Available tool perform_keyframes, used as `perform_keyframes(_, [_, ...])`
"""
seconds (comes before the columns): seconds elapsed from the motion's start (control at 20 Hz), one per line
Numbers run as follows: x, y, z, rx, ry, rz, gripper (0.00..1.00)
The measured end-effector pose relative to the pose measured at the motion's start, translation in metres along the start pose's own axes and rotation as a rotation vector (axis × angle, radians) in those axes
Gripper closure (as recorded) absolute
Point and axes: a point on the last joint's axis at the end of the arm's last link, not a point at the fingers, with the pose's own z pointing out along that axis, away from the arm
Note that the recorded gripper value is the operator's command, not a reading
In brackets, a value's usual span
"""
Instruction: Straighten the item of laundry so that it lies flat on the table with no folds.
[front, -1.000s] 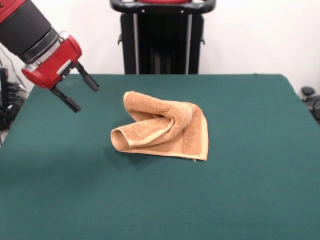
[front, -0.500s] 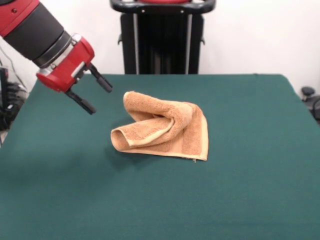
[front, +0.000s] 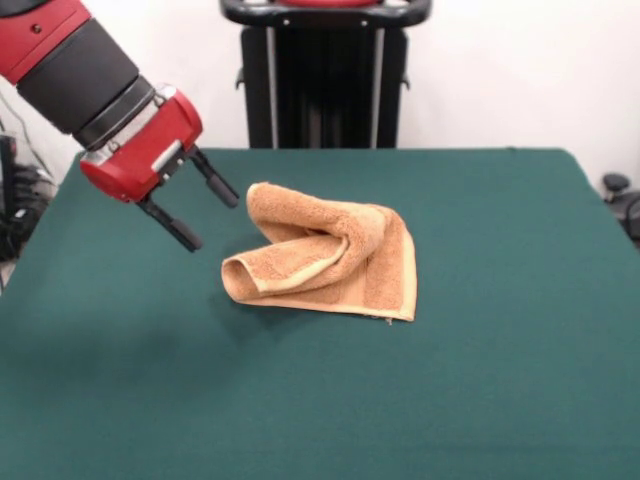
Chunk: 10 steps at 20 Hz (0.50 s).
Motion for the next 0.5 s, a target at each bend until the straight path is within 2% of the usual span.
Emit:
perform_keyframes(0.05, [-0.0055, -0.0025, 0.0029, 0.022, -0.028, -0.004, 0.0])
perform_keyframes(0.25, [-0.0114, -0.0066, 0.0048, 0.055, -0.061, -0.009, 0.0])
perform_keyframes(0.5, [-0.0147, -0.0092, 0.0082, 0.076, -0.086, -0.01, 0.0])
